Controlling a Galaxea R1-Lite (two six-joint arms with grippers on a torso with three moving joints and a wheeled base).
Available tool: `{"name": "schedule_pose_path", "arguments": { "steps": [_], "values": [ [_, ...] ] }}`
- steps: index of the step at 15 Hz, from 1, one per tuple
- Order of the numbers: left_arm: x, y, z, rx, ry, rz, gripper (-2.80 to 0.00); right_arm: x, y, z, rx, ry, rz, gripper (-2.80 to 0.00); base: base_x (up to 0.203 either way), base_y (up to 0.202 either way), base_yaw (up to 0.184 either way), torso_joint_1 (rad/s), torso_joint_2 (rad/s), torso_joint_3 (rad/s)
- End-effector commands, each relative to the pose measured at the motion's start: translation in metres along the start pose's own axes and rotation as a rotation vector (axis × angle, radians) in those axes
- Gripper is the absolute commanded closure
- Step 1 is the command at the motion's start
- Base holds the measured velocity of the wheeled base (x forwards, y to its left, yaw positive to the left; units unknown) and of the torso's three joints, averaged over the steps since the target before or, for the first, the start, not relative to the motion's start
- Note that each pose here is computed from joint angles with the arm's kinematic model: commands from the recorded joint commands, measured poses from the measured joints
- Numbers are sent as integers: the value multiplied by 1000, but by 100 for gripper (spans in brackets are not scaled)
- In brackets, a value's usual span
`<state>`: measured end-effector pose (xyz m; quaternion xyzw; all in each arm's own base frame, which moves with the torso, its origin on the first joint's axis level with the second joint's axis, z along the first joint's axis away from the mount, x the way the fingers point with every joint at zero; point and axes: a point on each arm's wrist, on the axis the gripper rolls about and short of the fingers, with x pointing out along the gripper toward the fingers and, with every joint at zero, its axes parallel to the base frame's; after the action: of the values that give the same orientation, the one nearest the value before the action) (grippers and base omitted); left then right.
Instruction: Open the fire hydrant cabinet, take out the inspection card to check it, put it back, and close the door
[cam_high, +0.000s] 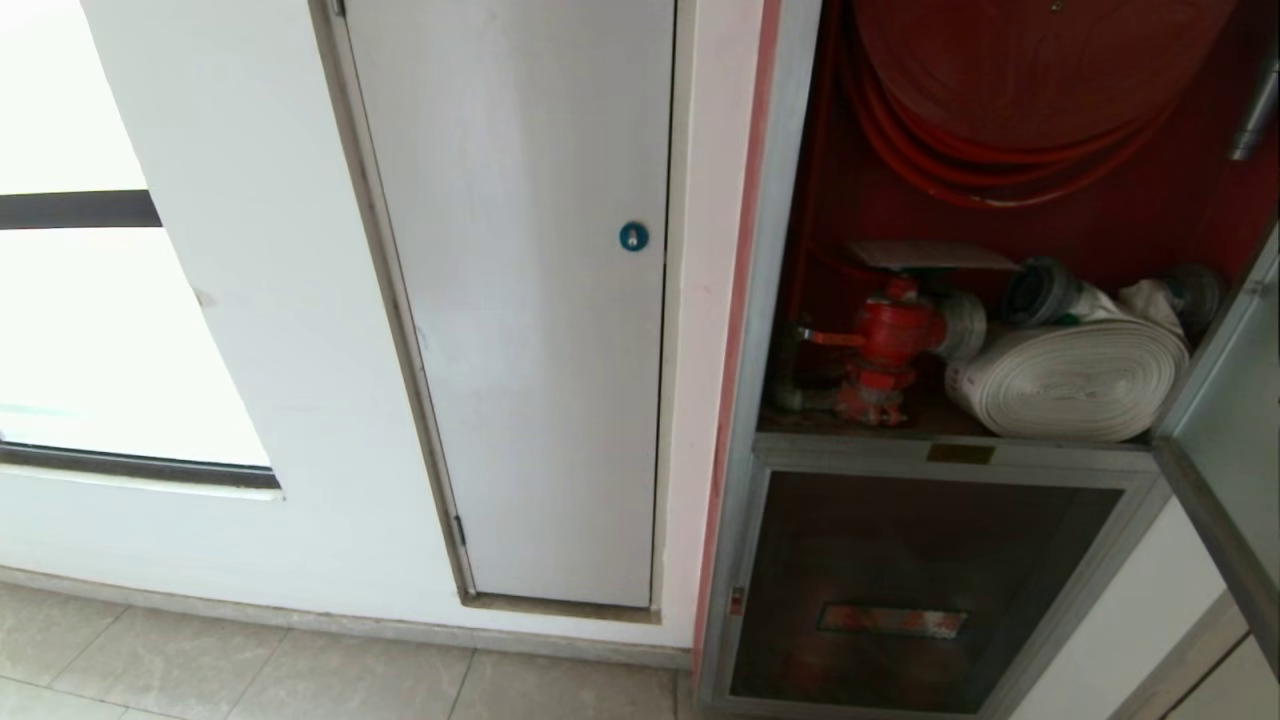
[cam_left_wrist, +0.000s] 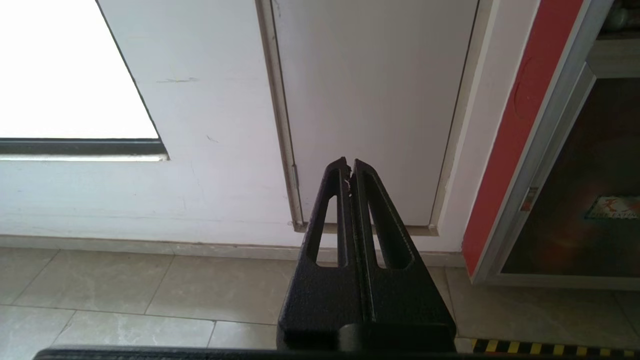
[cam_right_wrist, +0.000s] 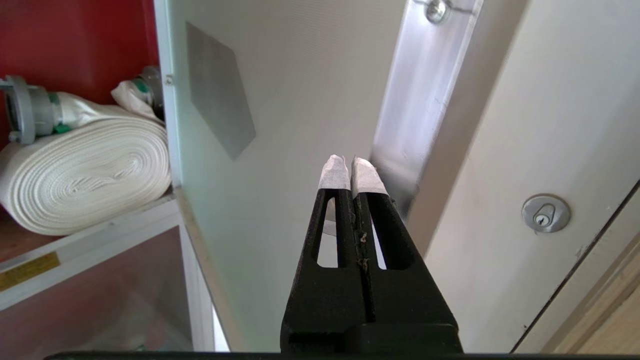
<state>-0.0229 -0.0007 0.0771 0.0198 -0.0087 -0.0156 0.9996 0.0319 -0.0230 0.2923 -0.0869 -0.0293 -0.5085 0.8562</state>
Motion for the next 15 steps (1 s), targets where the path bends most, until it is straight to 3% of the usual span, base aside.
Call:
{"name": "schedule_pose_path", "arguments": {
  "steps": [1, 8, 15],
  "values": [
    [0, 0, -2, 0, 5, -1, 0, 5, 5, 1, -18, 15, -15, 0, 0, 0, 0, 0, 0, 0],
    [0, 0, -2, 0, 5, 0, 0, 24, 20, 8, -58, 48, -65, 0, 0, 0, 0, 0, 0, 0],
    [0, 0, -2, 0, 5, 1, 0, 31, 21, 10, -72, 61, -113, 0, 0, 0, 0, 0, 0, 0]
  ]
}}
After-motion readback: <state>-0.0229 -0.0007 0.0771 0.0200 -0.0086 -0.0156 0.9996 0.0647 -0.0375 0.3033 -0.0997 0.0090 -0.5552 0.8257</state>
